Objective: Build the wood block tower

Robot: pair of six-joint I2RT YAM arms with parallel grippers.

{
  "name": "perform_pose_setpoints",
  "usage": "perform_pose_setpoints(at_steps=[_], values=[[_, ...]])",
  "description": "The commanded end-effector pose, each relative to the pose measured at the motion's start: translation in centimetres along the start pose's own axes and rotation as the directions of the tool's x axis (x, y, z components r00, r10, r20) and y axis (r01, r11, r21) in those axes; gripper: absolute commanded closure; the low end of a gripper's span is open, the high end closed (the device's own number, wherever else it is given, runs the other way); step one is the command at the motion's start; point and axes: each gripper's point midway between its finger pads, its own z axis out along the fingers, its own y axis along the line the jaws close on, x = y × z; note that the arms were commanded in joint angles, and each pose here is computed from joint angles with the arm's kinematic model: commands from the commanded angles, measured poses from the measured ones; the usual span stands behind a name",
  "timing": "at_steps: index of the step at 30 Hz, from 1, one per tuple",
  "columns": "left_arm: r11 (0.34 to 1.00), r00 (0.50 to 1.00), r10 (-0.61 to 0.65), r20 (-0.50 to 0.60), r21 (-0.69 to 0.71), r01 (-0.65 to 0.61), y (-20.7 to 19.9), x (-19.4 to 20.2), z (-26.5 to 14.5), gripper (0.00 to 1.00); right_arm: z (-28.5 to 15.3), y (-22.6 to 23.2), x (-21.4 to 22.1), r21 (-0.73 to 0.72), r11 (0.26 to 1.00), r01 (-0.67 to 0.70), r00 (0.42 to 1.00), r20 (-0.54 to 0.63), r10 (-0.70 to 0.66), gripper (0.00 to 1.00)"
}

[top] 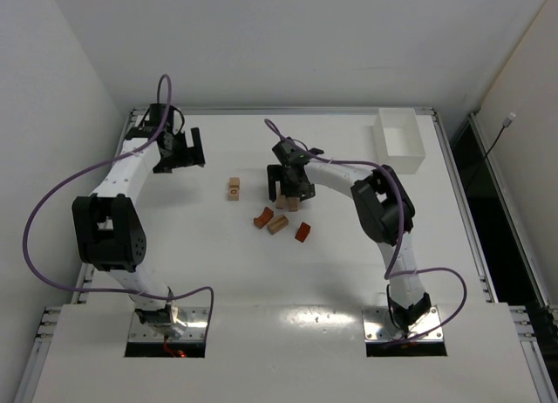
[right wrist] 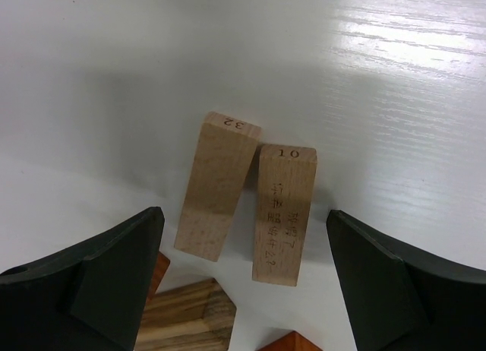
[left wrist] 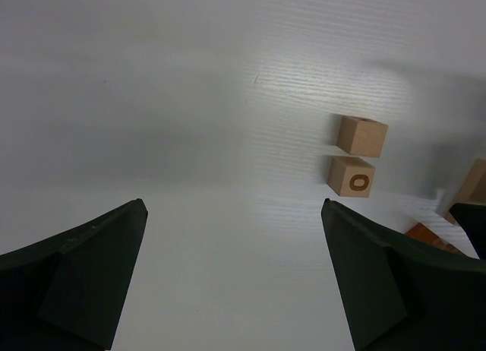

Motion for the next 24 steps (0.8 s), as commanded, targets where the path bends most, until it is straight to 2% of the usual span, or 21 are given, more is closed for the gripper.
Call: perform_pose_setpoints(at_steps=[1,4,8,9,12,19,24], values=[[1.000,0.998,0.001,0.057,0.029,-0.002,-1.1,-2.1,-0.7,0.01,-0.3,0.8,-1.2,-0.013,0.999,-0.032,0.999,0.026,0.032,0.14],[1.000,0.998,0.001,0.057,0.029,-0.002,-1.1,-2.3,-0.5,0.01,-0.2,0.4,-0.8,0.004,0.999,-0.040,0.999,0.015,0.040,0.14],[0.999,0.999,0.001,0.048,0.036,-0.002,-1.3,-2.3,-0.1,0.01,0.1,-0.2,0.1,0.027,0.999,-0.047,0.999,-0.004,0.047,0.22],[0.999,0.998,0.001,0.058,0.038,-0.003,-1.4,-2.7,-0.3,0.01,0.1,-0.3,0.1,0.027,0.999,-0.047,0.999,-0.005,0.047,0.29],[0.999,0.998,0.001,0.058,0.038,-0.003,-1.4,-2.7,-0.3,0.01,0.2,-0.4,0.5,0.032,0.998,-0.055,0.998,-0.012,0.055,0.39],[0.999,0.998,0.001,0.058,0.038,-0.003,-1.4,-2.7,-0.3,0.01,0.2,-0.7,0.3,0.049,0.997,-0.055,0.998,-0.001,0.055,0.73],[0.999,0.999,0.001,0.049,0.036,-0.003,-1.3,-2.4,-0.1,0.01,0.9,-2.4,-1.5,0.092,0.993,-0.074,0.996,0.048,0.070,0.77]])
